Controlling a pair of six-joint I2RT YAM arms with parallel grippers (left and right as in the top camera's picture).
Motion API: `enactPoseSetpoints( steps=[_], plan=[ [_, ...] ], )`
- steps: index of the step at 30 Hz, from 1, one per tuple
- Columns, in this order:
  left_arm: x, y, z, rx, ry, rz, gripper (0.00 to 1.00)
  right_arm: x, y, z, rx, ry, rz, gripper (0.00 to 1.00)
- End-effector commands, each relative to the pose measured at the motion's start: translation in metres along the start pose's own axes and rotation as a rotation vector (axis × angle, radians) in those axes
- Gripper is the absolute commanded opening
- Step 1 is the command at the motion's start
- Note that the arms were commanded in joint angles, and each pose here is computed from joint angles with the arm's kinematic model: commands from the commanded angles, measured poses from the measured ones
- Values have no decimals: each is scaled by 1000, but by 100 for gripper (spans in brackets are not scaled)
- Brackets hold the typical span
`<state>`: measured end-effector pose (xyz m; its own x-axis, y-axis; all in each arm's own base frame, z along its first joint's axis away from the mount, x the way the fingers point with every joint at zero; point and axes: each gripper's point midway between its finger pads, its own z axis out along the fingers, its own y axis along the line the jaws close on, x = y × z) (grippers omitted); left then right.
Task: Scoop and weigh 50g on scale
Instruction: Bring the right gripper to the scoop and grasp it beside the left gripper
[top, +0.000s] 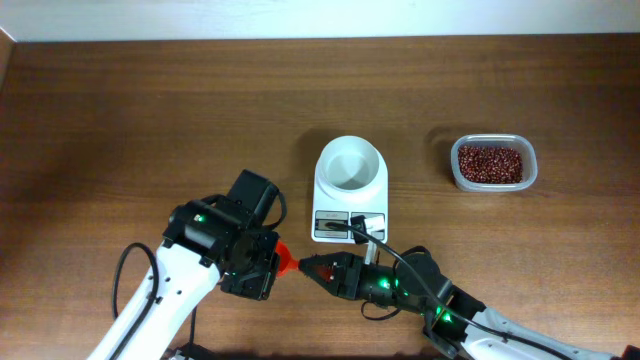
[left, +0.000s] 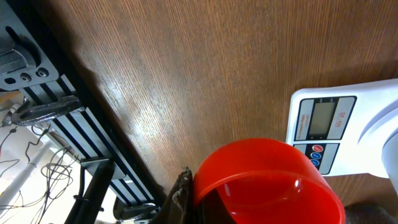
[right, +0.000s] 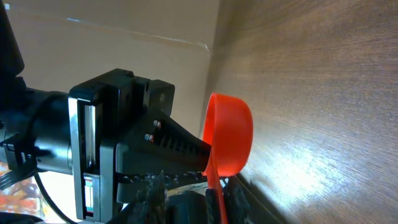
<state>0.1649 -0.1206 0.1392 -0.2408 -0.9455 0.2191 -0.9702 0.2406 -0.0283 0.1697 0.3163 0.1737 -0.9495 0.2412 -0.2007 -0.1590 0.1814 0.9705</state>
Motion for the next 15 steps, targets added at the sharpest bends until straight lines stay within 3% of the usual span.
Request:
enactPoseSetpoints(
  steps=[1, 15],
  plan=[
    [-4, 0, 1, 1, -24, 12, 0, 8, 7, 1, -27, 45, -14, 31],
    [-5, 0, 1, 1, -31, 57, 2, 10, 6, 1, -24, 57, -12, 4]
  ],
)
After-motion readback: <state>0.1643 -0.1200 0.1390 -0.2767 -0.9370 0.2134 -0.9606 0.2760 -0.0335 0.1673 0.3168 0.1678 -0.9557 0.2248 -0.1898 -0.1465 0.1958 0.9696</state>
